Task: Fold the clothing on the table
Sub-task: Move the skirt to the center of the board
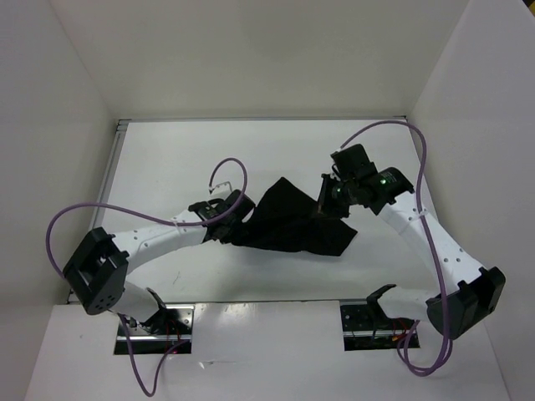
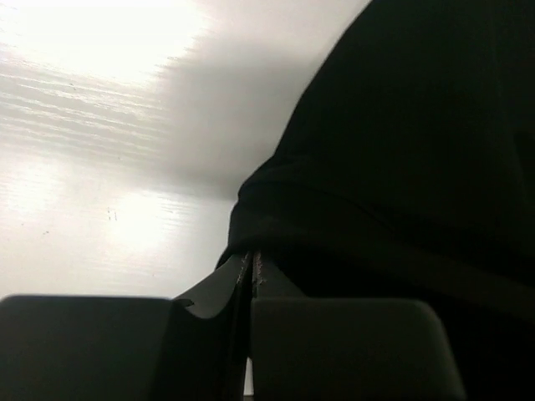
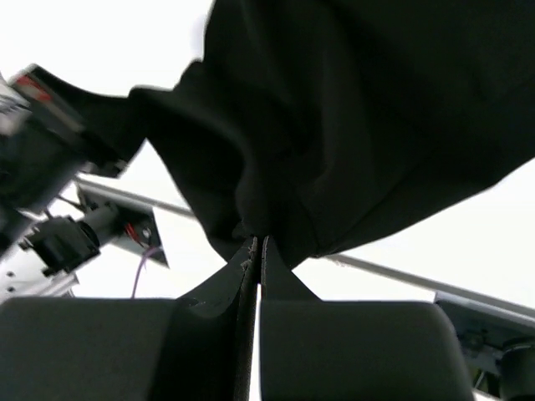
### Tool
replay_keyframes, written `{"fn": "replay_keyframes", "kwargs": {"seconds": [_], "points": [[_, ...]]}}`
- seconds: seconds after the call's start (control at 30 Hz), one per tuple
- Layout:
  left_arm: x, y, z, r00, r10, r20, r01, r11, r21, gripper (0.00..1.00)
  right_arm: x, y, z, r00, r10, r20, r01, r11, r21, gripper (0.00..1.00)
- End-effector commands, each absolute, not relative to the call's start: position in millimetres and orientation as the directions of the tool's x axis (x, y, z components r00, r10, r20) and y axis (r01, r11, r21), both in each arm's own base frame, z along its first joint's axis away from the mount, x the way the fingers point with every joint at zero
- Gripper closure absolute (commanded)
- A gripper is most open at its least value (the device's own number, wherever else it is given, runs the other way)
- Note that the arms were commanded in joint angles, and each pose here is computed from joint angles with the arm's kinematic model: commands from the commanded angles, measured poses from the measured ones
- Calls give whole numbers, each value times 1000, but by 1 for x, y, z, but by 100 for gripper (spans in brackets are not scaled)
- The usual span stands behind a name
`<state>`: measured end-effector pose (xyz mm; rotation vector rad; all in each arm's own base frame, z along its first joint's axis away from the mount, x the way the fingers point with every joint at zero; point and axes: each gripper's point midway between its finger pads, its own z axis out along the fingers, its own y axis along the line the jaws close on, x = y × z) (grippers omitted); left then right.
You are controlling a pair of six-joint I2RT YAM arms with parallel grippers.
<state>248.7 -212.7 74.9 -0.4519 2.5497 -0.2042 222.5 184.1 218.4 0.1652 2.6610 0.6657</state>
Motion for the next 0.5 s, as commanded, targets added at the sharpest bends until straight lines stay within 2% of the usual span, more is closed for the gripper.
{"fn": "replay_keyframes", "kwargs": {"seconds": [0.0, 0.1, 0.17, 0.33, 0.47], "points": [[253, -228, 107, -799, -351, -488, -206, 922, -327, 100, 200, 205, 221, -931, 179, -318, -30, 830, 556, 100], [248, -219, 113, -804, -334, -492, -207, 933, -295, 92, 167, 217, 205, -962, 151, -227, -12, 810, 586, 100], [241, -219, 115, -821, -314, -477, -188, 937, -294, 90, 140, 219, 194, -980, 128, -151, 12, 800, 600, 100], [207, -215, 115, -873, -282, -398, -143, 928, -344, 89, 76, 200, 169, -993, 113, 35, 114, 842, 527, 100], [194, -194, 130, -856, -299, -421, -158, 928, -338, 89, 48, 173, 168, -983, 149, 111, 183, 876, 447, 98]]}}
